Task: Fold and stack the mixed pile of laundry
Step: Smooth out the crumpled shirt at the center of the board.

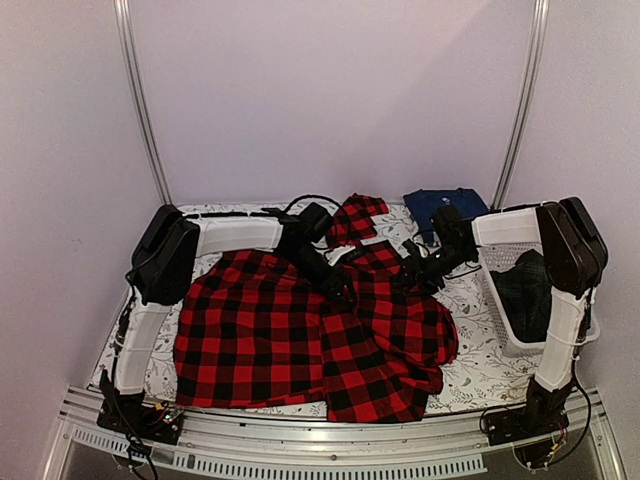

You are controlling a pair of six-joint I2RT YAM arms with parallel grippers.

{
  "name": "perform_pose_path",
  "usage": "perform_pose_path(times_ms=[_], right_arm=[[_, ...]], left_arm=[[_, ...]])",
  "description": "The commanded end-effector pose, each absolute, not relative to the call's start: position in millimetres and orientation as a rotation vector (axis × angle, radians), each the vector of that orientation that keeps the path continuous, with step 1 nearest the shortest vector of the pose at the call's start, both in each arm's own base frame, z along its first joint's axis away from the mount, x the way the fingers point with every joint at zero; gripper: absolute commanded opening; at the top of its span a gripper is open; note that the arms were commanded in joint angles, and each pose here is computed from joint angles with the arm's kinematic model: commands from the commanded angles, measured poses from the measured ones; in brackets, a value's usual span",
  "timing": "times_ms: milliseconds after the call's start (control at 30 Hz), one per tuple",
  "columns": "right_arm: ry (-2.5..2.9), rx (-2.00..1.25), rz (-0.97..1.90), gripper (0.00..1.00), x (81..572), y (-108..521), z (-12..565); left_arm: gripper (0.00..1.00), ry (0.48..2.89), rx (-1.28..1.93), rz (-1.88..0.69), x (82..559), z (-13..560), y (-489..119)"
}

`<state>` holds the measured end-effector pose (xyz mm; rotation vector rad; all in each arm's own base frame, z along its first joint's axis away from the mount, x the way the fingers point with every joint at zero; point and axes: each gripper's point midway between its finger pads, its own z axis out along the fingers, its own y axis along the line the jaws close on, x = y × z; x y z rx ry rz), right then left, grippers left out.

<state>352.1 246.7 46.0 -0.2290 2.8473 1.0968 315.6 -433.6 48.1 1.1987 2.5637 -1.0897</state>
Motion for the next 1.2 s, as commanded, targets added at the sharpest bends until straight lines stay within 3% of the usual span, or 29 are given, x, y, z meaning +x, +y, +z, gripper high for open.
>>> perform_pose_path(times_ms=[0,267,433,633,833,900,1000,1100,1167], right_arm=[[2.795,-0.251,1.131,0.54,356,254,55],[2.865,-0.242,1.079,0.53,354,249,17],[2.930,-0.220,1.000,0.53,352,240,-10],[2.916,-0.145,0.935,0.53,377,222,-15],[2.847,-0.095,0.877,0.53,424,203,2],[2.821,-0.119,0.899,0.53,436,208,10],[2.756,-0.179,0.969,0.53,445,218,35],[2.647,-0.260,0.981,0.54,454,223,76],[2.587,-0.297,0.964,0.54,461,223,100]], left_arm=[[0.61,2.550,1.276,-1.135,299,47,-444],[0.01,2.397,1.283,-1.072,300,103,-438],[0.00,2.318,1.365,-1.044,254,130,-407],[0.00,2.506,1.462,-0.934,173,80,-350],[0.18,2.617,1.463,-0.792,153,60,-331],[0.31,2.629,1.442,-0.768,158,63,-331],[0.66,2.577,1.346,-0.805,180,86,-335],[0.85,2.480,1.131,-0.890,228,131,-329],[0.91,2.408,0.948,-0.933,270,159,-311]])
